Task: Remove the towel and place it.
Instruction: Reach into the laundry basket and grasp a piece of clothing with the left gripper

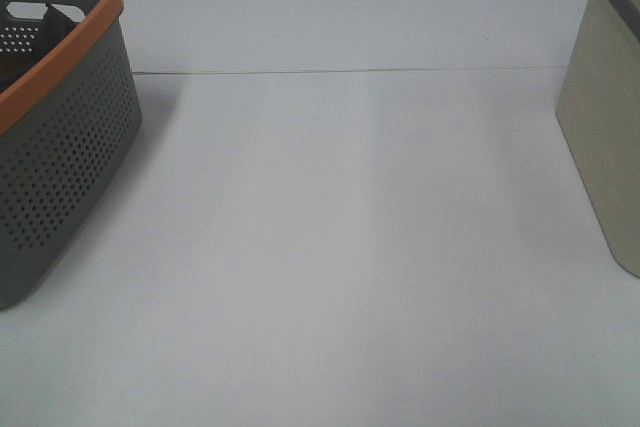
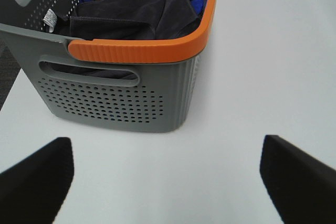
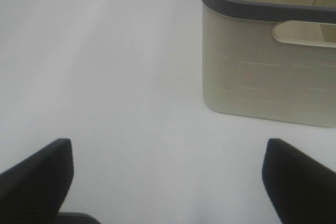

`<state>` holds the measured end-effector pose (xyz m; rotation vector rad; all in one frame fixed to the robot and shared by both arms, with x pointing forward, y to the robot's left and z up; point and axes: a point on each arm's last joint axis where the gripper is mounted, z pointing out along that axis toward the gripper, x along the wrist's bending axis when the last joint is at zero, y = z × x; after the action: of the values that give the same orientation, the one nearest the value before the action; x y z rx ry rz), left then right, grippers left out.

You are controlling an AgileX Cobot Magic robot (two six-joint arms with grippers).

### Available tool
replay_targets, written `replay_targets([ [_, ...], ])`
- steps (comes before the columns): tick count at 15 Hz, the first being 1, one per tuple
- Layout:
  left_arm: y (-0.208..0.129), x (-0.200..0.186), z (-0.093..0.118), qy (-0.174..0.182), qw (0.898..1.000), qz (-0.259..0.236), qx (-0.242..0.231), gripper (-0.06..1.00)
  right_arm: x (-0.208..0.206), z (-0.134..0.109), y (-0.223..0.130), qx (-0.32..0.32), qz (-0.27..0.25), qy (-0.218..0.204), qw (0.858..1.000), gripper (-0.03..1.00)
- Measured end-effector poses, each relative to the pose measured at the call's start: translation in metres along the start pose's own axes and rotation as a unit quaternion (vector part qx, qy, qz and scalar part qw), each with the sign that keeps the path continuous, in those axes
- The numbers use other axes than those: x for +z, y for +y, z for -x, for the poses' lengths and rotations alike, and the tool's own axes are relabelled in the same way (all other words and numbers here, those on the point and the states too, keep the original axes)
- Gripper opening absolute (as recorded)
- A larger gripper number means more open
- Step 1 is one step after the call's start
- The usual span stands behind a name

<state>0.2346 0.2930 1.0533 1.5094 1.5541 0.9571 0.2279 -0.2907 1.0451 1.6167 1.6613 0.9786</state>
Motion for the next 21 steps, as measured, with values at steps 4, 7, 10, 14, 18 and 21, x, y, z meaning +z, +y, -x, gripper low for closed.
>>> replay_targets([
  [4,0.0000,0.0000,-0.0005,0.003,1.000,0.000,0.003,0.98,0.0000,0.0000,0.0000,0.000,0.000,0.000,1.000,0.87],
  [7,0.0000,0.0000,-0.0005,0.003,1.000,0.000,0.003,0.98,0.0000,0.0000,0.0000,0.000,0.000,0.000,1.000,0.87],
  [10,0.0000,0.0000,-0.0005,0.003,1.000,0.000,0.003,0.98,0.0000,0.0000,0.0000,0.000,0.000,0.000,1.000,0.87],
  [14,0.0000,0.0000,-0.0005,0.003,1.000,0.000,0.003,0.98,0.0000,0.0000,0.0000,0.000,0.000,0.000,1.000,0.87],
  [18,0.0000,0.0000,-0.0005,0.003,1.000,0.000,0.003,0.98,0.0000,0.0000,0.0000,0.000,0.000,0.000,1.000,0.87],
  [21,0.0000,0.0000,-0.0005,0.003,1.000,0.000,0.003,0.98,0.0000,0.0000,0.0000,0.000,0.000,0.000,1.000,0.87],
])
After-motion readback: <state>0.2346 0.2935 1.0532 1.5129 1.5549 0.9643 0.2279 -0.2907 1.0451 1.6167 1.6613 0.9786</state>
